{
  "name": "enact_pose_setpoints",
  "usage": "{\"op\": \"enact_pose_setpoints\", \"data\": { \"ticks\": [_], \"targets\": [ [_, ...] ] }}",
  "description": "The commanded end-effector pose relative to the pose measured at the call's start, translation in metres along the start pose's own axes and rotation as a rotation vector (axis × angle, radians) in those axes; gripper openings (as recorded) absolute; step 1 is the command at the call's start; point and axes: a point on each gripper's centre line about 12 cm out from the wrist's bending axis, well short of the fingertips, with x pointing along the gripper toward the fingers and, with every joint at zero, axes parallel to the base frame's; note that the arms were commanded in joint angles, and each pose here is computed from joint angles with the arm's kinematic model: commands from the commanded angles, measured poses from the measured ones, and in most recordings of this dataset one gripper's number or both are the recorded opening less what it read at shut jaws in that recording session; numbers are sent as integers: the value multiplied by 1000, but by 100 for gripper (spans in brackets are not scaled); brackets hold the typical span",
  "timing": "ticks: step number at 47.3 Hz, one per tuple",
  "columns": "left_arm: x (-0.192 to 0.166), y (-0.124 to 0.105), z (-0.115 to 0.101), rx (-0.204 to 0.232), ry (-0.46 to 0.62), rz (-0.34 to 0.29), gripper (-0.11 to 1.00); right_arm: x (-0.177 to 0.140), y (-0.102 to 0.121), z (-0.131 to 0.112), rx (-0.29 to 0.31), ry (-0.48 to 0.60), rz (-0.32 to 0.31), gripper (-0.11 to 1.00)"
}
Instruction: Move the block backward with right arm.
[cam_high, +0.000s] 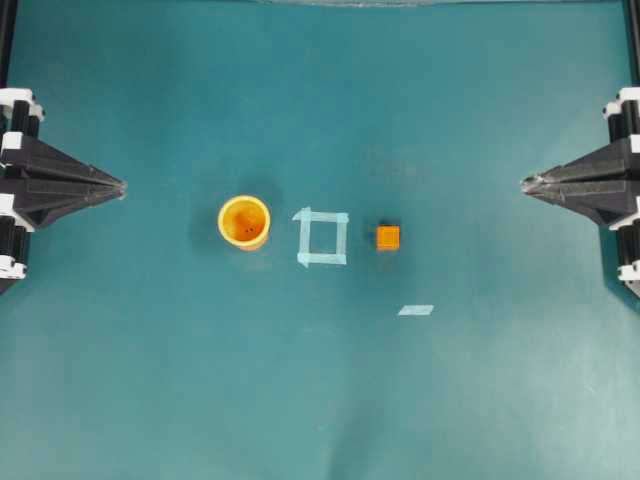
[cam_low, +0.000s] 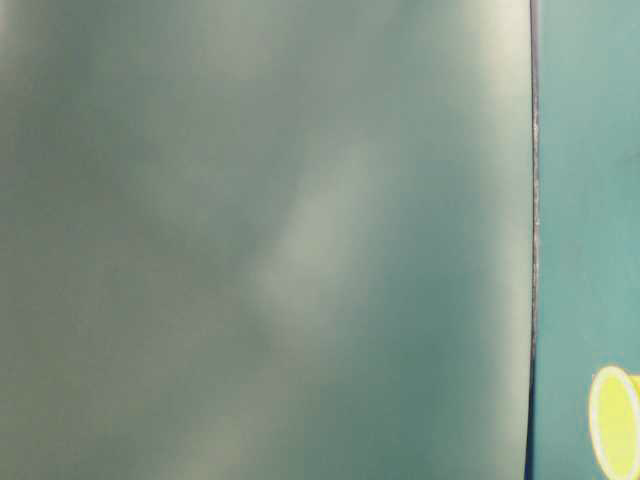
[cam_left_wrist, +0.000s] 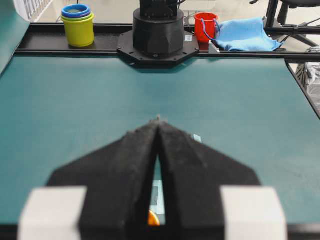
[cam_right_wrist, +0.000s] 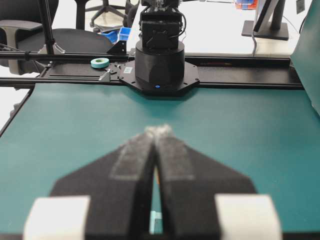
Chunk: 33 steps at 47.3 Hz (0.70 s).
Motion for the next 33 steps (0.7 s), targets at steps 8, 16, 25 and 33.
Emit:
{"op": "enact_pose_setpoints", "data": {
  "ticks": [8, 16, 25, 33],
  "targets": [
    [4, 0, 8, -6, 31, 1, 0, 4, -1, 9, 13, 12, -5, 0],
    [5, 0, 6, -6, 49, 1, 0, 4, -1, 8, 13, 43, -5, 0],
    [6, 0, 5, -5, 54, 1, 0, 5, 0, 7, 17, 54, -3, 0],
    [6, 0, 5, -5, 54, 1, 0, 6, -1, 5, 20, 63, -4, 0]
  ]
}}
